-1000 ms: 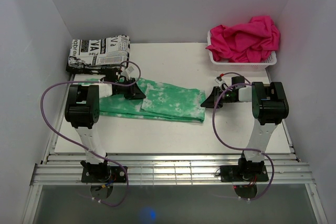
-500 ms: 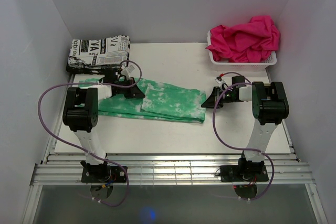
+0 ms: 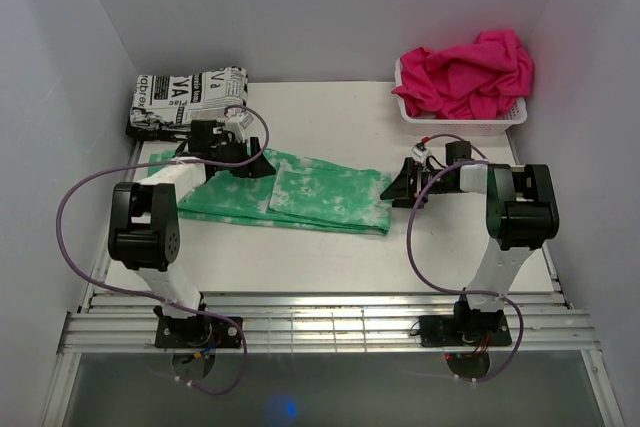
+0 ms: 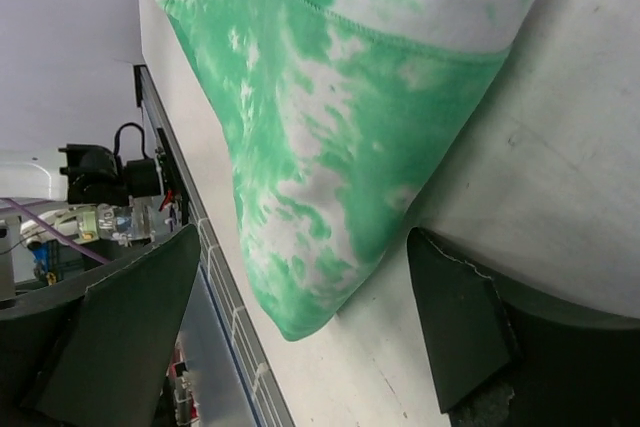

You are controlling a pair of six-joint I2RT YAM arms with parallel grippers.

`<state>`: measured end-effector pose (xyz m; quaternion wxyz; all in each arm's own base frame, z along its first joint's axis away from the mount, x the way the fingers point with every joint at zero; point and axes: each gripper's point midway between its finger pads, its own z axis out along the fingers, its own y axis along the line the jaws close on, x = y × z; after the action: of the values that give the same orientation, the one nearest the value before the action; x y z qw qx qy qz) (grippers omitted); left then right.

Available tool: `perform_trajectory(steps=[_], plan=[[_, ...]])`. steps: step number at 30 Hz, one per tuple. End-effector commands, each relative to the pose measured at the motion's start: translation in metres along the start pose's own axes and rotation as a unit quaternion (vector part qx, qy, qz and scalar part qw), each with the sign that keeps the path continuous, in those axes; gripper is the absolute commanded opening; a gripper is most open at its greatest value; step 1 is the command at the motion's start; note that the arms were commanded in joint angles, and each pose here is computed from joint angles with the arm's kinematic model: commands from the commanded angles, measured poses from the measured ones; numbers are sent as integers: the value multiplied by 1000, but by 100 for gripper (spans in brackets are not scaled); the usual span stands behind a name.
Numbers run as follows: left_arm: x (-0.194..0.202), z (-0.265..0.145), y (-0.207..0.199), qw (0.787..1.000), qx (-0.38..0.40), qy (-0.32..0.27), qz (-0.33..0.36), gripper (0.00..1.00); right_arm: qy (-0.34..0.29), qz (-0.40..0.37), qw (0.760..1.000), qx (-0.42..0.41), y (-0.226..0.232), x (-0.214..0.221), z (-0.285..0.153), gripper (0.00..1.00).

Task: Fold and stack the trousers
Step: Fold the trousers

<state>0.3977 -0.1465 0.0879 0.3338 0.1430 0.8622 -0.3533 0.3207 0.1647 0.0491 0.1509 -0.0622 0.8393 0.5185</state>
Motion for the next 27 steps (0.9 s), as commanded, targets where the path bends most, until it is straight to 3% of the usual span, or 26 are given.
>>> perform_trajectory(steps=[1, 7, 12, 15, 18, 19, 22, 27], plan=[[-15, -19, -18, 999, 12, -26, 47, 67, 19, 38, 998, 41, -19, 29, -1, 91], [2, -9, -53, 994, 106, -8, 22, 63, 37, 78, 996, 17, -30, 51, 10, 86], [45, 11, -38, 991, 109, 37, -73, 58, 72, 86, 994, 11, -31, 75, 9, 84], [54, 18, -30, 990, 104, 37, -89, 57, 91, 96, 991, 11, -30, 93, 6, 84], [59, 26, -18, 990, 76, 41, -108, 56, 93, 91, 991, 9, -29, 98, 8, 68], [64, 28, -12, 990, 66, 48, -118, 56, 93, 85, 992, 9, -29, 97, 9, 48], [68, 28, -6, 989, 49, 52, -128, 56, 90, 61, 994, 9, -30, 88, 7, 8], [66, 20, -12, 991, 54, 57, -113, 57, 61, 14, 997, 40, -29, 69, -20, 8]])
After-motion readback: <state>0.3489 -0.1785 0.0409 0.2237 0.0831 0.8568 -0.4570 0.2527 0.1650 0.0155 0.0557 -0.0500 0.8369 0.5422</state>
